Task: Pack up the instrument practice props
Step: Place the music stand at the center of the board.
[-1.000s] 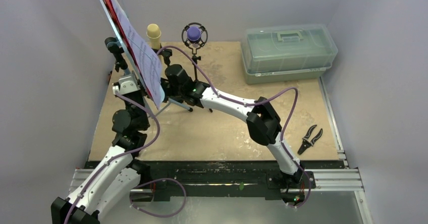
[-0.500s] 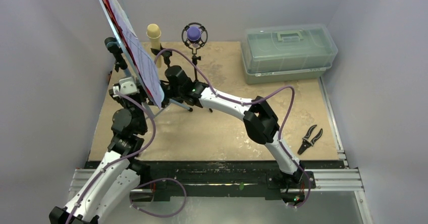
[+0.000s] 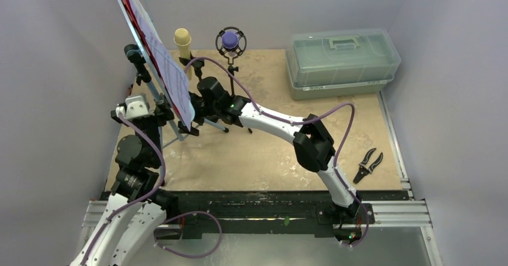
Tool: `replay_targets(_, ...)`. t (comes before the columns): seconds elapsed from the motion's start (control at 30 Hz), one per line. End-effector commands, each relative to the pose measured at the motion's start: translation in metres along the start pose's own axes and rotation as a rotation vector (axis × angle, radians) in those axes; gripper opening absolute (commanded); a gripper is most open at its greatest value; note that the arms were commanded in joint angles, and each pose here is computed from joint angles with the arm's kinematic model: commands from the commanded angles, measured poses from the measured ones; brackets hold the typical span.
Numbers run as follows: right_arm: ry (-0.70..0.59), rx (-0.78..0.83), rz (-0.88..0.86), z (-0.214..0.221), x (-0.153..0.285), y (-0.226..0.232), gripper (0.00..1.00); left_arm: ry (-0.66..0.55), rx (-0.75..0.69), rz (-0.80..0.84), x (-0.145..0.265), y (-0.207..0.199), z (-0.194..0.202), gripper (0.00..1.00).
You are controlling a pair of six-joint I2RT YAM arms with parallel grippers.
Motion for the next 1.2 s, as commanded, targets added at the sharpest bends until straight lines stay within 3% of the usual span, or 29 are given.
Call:
replay_targets(0.0,-0.050,0.066,-0.031,-0.045,0.038,0.010,0.95,0.027,0.034,0.089,0.012,-0.005,-0.008,0.81)
replay_targets(0.23,-0.001,0.133,-0.046,-0.045,0.061,0.015,0.99,0.059,0.026,0.291,0.031,-0.024,-0.011,0.84)
replay_targets(0.4,0.045,0.151,-0.085,-0.034,0.077,0.026,0.99,0.047,0.095,0.434,0.046,-0.041,-0.019,0.93)
replay_targets(0.93,0.136,0.003,-0.089,0.024,0.086,0.035,0.99,0.080,0.204,0.644,0.071,-0.071,-0.011,0.94)
replay_targets(1.17,0.192,0.031,-0.121,0.043,0.104,0.046,0.99,0.107,0.255,0.804,0.089,-0.095,0.004,0.96)
Point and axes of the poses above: each gripper's point midway between its finger pads, its own x axis back along the fingers, its own y axis along the line the jaws close on, z = x × y, the point moved 2 cm from there along x, back along the fingers, and after that the axes turned 4 degrees about -x, right-handed, at the moved point
